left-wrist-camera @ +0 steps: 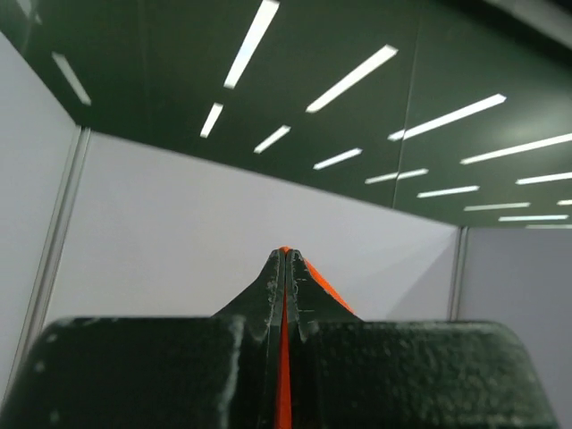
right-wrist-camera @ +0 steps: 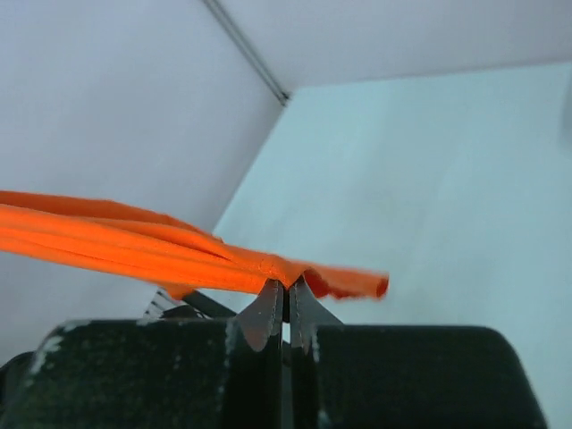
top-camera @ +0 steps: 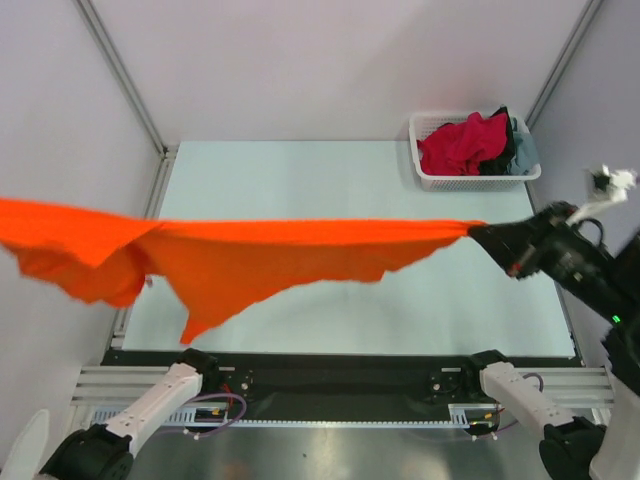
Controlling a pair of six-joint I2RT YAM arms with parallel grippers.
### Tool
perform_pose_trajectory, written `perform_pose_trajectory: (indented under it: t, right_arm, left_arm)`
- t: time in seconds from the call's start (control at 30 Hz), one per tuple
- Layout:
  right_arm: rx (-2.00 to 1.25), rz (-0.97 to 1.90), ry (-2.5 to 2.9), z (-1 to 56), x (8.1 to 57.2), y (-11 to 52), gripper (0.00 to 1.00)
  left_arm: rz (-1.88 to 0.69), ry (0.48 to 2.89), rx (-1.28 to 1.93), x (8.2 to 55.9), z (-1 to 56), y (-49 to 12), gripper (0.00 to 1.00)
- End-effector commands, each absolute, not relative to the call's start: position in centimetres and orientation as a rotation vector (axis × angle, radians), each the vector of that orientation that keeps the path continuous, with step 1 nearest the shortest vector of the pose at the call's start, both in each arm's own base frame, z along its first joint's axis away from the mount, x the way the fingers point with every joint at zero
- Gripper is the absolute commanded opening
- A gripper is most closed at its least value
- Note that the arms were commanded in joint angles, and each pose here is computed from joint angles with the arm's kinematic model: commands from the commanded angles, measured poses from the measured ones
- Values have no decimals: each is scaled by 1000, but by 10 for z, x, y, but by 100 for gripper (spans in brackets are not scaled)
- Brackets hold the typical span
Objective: Fold and stack the t-shirts
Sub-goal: Flatten the tshirt out
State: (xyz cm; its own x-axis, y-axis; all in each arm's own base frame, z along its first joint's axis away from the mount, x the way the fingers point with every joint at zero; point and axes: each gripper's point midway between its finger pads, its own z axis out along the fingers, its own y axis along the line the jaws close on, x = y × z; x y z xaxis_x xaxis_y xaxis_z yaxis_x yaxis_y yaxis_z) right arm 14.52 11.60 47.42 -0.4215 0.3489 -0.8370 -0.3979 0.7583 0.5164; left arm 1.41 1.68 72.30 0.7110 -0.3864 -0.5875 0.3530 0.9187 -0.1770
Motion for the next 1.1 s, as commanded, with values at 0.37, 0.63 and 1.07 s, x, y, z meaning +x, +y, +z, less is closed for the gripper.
perform_pose_trajectory:
  t: [0.37, 0.63, 1.07]
  right_arm:
    - [204, 724, 2041, 367, 251, 121, 0]
    - [374, 344, 2145, 233, 376, 67, 0]
    - [485, 125, 2279, 139, 440, -9, 0]
  left_arm:
    - [-316, 1037, 47, 244, 612, -72, 0]
    - [-282, 1481, 80, 473, 375, -127, 0]
    - [-510, 1734, 4, 586, 237, -170, 0]
